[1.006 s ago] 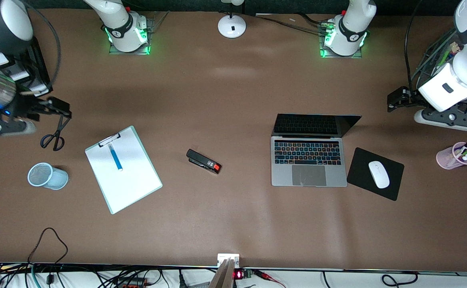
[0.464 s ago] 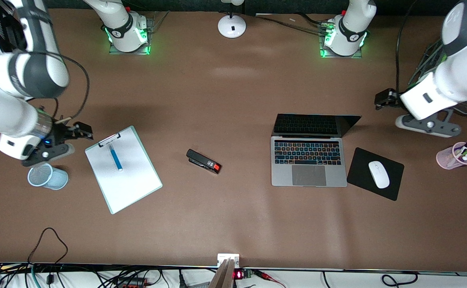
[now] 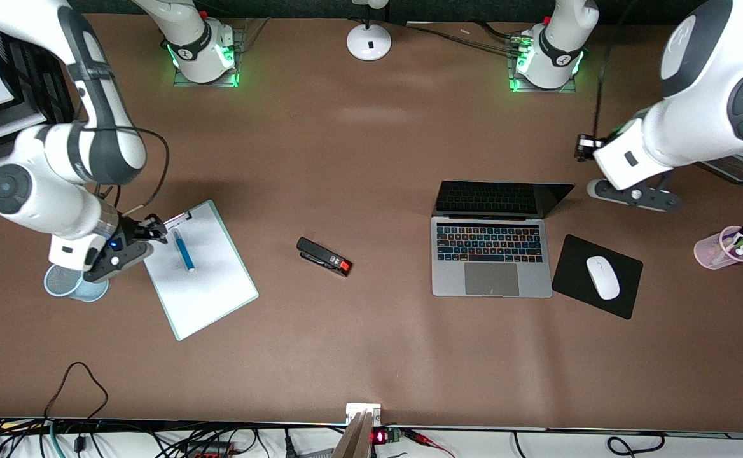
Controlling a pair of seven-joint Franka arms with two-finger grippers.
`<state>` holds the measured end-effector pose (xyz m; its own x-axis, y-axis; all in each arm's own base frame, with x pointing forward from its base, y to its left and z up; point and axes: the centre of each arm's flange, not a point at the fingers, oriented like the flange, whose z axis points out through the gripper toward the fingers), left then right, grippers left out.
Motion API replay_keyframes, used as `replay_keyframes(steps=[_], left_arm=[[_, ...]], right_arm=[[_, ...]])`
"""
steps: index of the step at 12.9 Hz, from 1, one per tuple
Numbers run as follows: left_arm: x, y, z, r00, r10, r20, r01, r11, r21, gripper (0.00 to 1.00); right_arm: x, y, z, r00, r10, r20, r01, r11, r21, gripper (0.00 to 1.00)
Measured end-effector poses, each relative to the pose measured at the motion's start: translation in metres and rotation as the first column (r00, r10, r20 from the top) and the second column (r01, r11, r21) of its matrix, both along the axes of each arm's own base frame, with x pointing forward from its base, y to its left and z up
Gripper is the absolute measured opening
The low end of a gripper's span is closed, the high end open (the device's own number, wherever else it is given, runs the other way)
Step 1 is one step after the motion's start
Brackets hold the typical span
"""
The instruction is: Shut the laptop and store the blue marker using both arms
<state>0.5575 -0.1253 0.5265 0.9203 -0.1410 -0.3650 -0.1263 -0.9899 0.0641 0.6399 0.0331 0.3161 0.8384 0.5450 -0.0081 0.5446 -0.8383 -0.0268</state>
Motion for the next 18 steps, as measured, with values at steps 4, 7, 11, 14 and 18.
replay_keyframes(steps=[4,7,11,14,18], left_arm=[[-0.016,-0.044,-0.004,0.997,0.065,-0.049,-0.066,0.998,-0.005,0.07],[-0.048,-0.104,-0.019,0.997,0.053,-0.050,-0.052,0.998,0.032,0.01],[-0.104,-0.146,-0.063,0.999,0.024,0.025,-0.026,0.998,0.061,0.01],[-0.120,-0.129,-0.102,0.992,0.023,0.126,-0.036,0.994,0.099,0.01],[-0.104,-0.098,-0.158,0.961,0.029,0.274,-0.054,0.995,0.084,0.01]], right_arm=[[0.006,0.001,-0.050,0.999,0.040,-0.009,-0.040,0.999,0.004,0.60],[0.008,0.005,-0.075,0.998,0.048,-0.029,-0.048,0.999,0.005,0.56],[0.008,0.020,-0.095,0.996,0.070,-0.046,-0.070,0.998,0.006,0.48],[0.008,0.020,-0.106,0.997,0.070,-0.042,-0.070,0.998,0.006,0.44],[0.009,0.019,-0.120,0.996,0.077,-0.042,-0.077,0.997,-0.001,0.38]])
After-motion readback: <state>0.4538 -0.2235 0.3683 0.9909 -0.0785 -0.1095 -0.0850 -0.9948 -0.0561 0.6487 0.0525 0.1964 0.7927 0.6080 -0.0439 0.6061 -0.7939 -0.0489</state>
